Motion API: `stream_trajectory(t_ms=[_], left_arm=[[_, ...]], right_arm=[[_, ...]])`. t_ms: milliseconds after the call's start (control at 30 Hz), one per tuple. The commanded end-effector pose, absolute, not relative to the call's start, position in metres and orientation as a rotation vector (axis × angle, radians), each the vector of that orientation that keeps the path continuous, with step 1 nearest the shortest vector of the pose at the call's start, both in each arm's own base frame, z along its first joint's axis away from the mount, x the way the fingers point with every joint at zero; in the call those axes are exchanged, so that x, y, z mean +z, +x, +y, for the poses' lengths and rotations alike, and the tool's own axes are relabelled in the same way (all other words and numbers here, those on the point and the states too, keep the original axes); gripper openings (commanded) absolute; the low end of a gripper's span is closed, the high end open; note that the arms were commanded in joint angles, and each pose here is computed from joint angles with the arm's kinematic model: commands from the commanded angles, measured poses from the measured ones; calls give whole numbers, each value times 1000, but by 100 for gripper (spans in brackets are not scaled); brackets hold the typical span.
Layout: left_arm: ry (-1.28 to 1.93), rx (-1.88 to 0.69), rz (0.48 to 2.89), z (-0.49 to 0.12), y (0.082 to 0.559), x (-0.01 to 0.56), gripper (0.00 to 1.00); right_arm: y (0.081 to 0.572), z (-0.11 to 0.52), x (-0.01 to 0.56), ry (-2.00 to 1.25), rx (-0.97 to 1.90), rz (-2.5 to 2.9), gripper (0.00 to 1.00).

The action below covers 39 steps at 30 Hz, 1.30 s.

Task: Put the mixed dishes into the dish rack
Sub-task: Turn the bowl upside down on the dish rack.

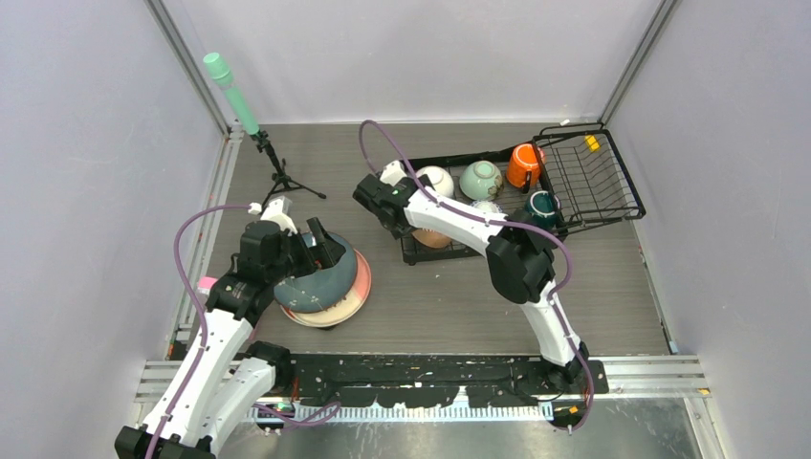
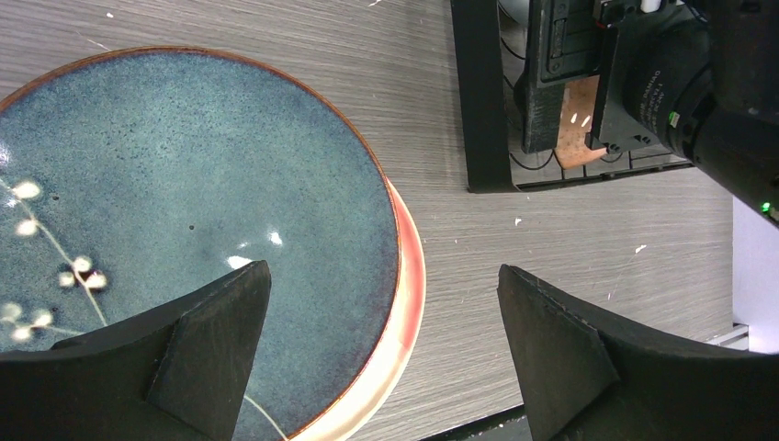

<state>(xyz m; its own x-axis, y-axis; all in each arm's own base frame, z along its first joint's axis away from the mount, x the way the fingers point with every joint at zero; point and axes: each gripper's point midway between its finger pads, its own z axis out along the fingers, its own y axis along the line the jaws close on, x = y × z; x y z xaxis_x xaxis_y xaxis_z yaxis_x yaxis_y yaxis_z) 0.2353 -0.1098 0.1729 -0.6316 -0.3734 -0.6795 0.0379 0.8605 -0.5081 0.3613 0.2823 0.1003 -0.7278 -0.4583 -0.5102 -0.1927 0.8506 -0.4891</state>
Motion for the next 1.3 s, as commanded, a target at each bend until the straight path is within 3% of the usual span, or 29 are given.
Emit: stream_trajectory(t_ms=[0,167,467,667,1267], left_arm=[[-218,-657,2113,-115,242,195,97],[-219,-654,2112,-115,242,195,97],[-213,-655,2116,-115,242,194,98],[-220,-661,2109,-115,242,195,98],[-237,-606,2056,-103,236,205,98]], right_arm=[[361,297,81,-398,-493,2399,100],[351,315,102,-400,-334,2405,100],[371,283,121,-409,-668,2212,100],[359,300,144,-412,-640,2148,100],[360,323,149,-353,-288,2292,98]])
